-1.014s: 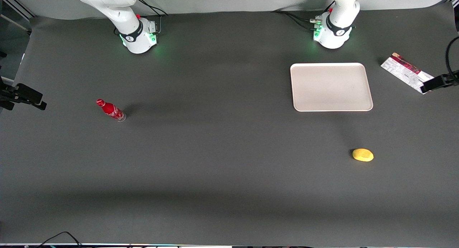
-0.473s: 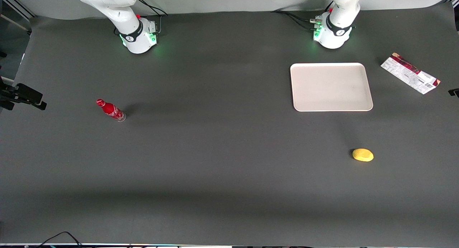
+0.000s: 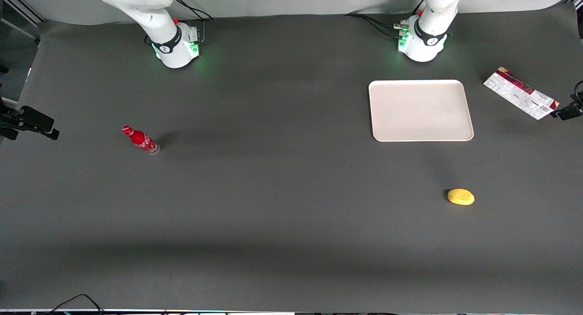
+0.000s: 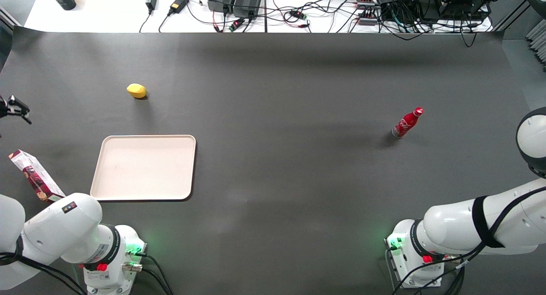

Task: Place red cookie box on tray
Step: 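Lower the open left gripper over the cookie box and close on it, then lift the cookie box upright with the left gripper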

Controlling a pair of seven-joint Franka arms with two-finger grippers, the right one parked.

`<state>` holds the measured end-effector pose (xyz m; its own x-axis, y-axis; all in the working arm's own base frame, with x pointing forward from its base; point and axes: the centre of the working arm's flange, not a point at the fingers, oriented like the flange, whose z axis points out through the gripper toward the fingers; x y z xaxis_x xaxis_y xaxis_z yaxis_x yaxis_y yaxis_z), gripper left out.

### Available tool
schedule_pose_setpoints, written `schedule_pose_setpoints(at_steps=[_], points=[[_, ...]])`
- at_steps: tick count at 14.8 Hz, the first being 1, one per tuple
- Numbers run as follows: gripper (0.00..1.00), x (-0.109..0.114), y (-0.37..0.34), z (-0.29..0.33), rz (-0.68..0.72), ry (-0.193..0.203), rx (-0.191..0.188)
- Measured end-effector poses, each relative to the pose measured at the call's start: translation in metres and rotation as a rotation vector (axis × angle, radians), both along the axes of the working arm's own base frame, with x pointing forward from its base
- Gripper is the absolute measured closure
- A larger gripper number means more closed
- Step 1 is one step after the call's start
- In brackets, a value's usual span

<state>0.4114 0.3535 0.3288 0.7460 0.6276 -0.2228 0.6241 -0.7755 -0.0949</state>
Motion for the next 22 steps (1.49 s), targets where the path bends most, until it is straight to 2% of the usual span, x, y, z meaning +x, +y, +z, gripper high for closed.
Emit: schedule_pose_setpoints(at_steps=[6, 9, 11, 17, 22], points=[[0.00, -0.075, 0.004, -0.034, 0.095, -0.017, 0.007], [0.00, -0.113, -0.002, -0.051, 0.128, -0.043, 0.020], [0.00, -0.129, -0.002, -0.062, 0.132, -0.067, 0.031], [0.00, -0.157, -0.007, -0.093, 0.150, -0.121, 0.061], [0.00, -0.158, -0.011, -0.126, 0.139, -0.152, 0.065]])
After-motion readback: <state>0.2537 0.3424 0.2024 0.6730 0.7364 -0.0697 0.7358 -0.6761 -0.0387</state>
